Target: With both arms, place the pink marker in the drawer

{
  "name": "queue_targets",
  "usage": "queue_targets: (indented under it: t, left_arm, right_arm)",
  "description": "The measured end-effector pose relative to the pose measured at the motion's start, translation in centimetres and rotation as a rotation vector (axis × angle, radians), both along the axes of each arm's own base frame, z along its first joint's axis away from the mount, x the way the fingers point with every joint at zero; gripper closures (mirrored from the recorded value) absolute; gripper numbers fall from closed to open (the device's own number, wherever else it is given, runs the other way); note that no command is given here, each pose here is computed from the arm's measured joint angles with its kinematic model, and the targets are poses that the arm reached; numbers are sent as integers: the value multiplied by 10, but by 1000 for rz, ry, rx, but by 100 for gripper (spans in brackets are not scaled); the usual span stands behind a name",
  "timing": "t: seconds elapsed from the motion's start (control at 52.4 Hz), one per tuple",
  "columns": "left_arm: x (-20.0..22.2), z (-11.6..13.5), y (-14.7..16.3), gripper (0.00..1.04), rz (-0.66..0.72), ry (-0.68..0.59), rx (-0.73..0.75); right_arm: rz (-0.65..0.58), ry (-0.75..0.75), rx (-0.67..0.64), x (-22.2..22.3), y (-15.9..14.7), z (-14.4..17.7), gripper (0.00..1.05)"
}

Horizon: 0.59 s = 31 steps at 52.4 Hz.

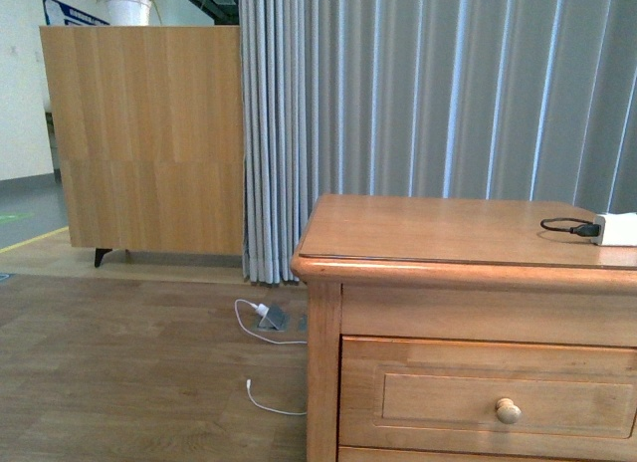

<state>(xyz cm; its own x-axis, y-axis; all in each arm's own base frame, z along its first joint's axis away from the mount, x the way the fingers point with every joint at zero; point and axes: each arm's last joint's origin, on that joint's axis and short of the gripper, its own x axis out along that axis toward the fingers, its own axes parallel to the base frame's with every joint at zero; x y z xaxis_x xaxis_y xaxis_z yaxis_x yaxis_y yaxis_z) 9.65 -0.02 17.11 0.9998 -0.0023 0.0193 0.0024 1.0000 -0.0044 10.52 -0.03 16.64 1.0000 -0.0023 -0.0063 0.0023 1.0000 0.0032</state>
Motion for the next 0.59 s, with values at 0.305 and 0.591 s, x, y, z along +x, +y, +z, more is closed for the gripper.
queue_targets:
  t: [0.305, 0.591]
  left_arm:
    - [0, 0, 0, 6, 0, 0, 0]
    - [0, 0, 0, 6, 0, 0, 0]
  right_arm:
    - [0, -8, 0, -8, 0, -1, 103]
    - [0, -9, -2, -8, 0, -1, 92]
